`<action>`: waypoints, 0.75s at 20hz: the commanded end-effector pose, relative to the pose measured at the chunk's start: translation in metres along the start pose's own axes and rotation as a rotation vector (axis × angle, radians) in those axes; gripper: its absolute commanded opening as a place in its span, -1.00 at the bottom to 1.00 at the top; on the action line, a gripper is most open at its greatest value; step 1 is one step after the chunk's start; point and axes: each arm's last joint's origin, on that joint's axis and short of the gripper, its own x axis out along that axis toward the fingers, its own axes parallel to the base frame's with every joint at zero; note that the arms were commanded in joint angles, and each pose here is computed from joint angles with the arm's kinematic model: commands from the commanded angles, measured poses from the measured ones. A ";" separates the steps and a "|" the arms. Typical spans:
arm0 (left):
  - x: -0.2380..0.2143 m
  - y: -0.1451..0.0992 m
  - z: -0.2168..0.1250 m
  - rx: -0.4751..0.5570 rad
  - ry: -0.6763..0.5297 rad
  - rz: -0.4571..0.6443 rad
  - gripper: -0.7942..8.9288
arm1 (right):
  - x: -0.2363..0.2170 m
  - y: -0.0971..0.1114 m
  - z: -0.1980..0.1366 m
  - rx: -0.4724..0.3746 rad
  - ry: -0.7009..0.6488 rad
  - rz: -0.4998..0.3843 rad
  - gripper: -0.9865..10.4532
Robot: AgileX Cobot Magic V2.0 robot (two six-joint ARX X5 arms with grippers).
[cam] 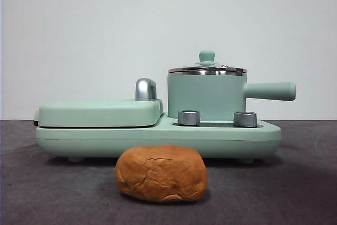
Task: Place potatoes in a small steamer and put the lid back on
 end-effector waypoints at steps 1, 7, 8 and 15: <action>0.002 0.001 -0.005 -0.005 0.007 0.003 -0.82 | 0.000 0.000 0.000 -0.005 -0.012 -0.003 -0.78; 0.002 0.001 -0.005 -0.168 0.006 0.003 -0.82 | 0.000 0.000 0.007 0.056 -0.081 0.007 -0.78; 0.002 0.001 -0.005 -0.218 0.006 0.003 -0.82 | 0.000 0.000 0.009 0.076 -0.100 0.002 -0.78; 0.002 -0.001 -0.004 -0.404 -0.002 -0.031 -0.82 | -0.001 0.000 0.012 0.214 -0.127 0.009 -0.78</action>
